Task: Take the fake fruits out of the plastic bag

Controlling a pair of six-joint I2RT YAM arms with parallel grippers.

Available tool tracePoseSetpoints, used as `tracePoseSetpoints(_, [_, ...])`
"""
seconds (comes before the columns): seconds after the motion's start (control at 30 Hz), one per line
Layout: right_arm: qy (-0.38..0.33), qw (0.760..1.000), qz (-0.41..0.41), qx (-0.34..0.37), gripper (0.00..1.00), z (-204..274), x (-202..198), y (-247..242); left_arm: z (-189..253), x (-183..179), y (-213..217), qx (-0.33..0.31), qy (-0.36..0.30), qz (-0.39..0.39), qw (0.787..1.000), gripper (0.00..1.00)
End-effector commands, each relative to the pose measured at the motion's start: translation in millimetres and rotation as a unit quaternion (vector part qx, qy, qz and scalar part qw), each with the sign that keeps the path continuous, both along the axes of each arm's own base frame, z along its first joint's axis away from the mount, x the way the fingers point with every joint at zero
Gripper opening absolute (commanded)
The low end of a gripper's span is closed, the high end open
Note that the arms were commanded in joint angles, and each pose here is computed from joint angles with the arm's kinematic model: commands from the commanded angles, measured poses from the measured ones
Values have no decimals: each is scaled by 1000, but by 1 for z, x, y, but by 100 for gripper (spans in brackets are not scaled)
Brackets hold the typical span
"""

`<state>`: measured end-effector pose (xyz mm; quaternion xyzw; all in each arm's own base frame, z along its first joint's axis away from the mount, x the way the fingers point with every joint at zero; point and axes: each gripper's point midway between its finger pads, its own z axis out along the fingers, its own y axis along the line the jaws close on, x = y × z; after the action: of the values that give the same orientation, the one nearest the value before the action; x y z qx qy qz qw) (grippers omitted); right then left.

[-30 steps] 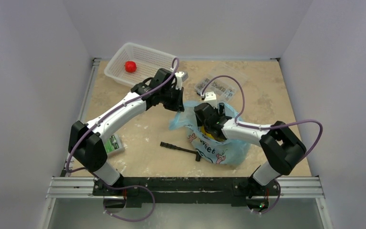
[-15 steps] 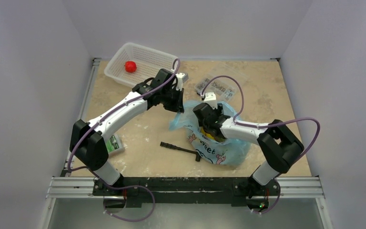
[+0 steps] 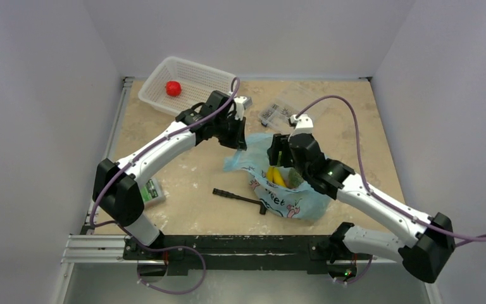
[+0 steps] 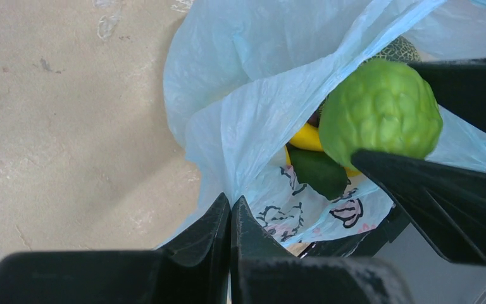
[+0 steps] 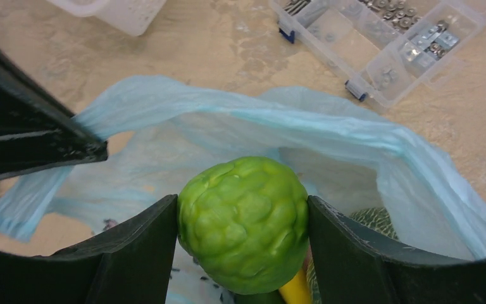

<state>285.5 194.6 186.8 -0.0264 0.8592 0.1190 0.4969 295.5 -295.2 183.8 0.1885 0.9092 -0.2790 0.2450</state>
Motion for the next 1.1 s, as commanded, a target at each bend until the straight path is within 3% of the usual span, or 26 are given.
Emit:
tracePoseSetpoints(0.0, [30, 996, 56, 61, 0, 6, -34, 8, 37, 1, -8, -48, -51, -32, 997, 0])
tracePoseSetpoints(0.1, [18, 991, 77, 104, 0, 26, -45, 13, 43, -1, -8, -55, -69, -43, 995, 0])
tracePoseSetpoints(0.13, [22, 990, 83, 112, 0, 30, -49, 14, 44, -2, -7, -56, -79, -48, 994, 6])
tracePoseSetpoints(0.3, [32, 988, 72, 136, 0, 52, -55, 12, 63, -3, 4, -59, -160, -49, 984, 46])
tracePoseSetpoints(0.43, [33, 984, 87, 153, 0, 74, -59, 18, 85, -11, 19, -19, -275, -42, 960, 67])
tracePoseSetpoints(0.53, [24, 979, 117, 164, 0, 84, -61, 27, 106, -16, 30, -1, -348, -8, 938, 98])
tracePoseSetpoints(0.63, [26, 982, 121, 140, 0, 83, -59, 24, 139, -19, 52, -30, -386, 67, 920, 100])
tracePoseSetpoints(0.8, [38, 969, 163, 181, 0, 91, -64, 35, 153, -61, 61, -113, -384, 62, 914, 99])
tracePoseSetpoints(0.93, [103, 926, 248, 266, 0, 90, -78, 59, 137, -91, 41, -147, -380, 25, 913, 97])
tracePoseSetpoints(1.07, [151, 877, 301, 342, 0, 85, -92, 68, 122, -113, 11, -97, -407, -2, 908, 99])
